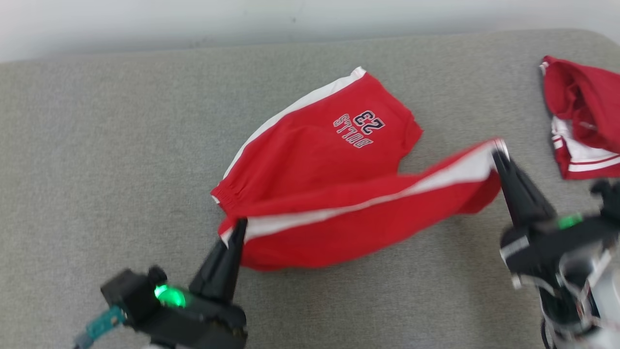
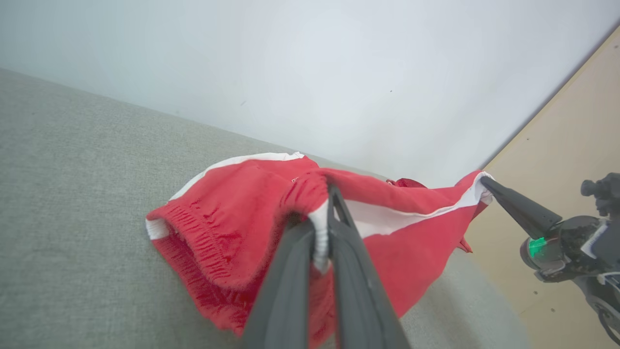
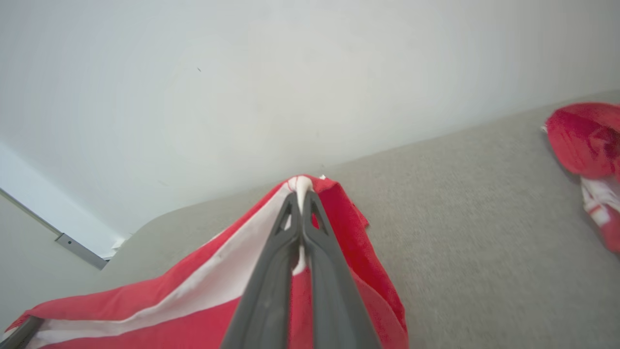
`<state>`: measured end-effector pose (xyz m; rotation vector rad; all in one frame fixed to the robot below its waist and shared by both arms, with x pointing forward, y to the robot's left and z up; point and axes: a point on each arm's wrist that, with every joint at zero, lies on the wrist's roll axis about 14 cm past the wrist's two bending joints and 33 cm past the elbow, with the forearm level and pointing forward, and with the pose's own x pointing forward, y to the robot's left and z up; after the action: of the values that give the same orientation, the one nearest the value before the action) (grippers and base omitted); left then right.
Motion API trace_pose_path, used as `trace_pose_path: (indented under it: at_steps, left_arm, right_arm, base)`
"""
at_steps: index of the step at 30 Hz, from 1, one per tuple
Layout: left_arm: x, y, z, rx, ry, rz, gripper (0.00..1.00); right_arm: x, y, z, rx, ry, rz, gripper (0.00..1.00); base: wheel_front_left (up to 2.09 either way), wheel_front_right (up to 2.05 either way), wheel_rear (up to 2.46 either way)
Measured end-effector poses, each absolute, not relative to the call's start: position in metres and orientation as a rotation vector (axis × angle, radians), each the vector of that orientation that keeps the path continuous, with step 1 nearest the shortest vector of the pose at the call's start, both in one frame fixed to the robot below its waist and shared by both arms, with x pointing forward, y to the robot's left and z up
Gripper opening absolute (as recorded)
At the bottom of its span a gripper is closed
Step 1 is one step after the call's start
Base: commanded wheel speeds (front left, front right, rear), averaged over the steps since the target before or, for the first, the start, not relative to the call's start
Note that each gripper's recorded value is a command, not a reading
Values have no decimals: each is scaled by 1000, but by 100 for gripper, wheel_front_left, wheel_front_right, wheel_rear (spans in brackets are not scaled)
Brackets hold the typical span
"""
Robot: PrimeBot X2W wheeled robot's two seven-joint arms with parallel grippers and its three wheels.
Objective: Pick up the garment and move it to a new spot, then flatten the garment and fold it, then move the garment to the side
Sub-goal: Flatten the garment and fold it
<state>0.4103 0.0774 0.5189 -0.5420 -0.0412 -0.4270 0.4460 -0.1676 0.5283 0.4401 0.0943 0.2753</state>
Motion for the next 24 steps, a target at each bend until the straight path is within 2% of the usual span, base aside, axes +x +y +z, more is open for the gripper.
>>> trace_pose_path:
  at_steps: [7, 15, 19, 24]
  left_arm:
    - [460, 91, 520, -574, -73, -351, 0]
    - [509, 96, 499, -551, -33, -307, 0]
    - [522, 104, 486, -544, -11, -274, 0]
    - [523, 108, 462, -534, 52, -251, 0]
  right_arm:
    - [529, -144, 550, 361, 61, 328, 0]
    - [612, -113, 520, 280, 165, 330, 0]
    - [636, -89, 501, 251, 199, 354, 0]
    - [648, -74, 465, 234, 273, 353, 0]
  base:
    - [0, 0, 0]
    - [0, 0, 0]
    - [0, 0, 0]
    - [0, 0, 0]
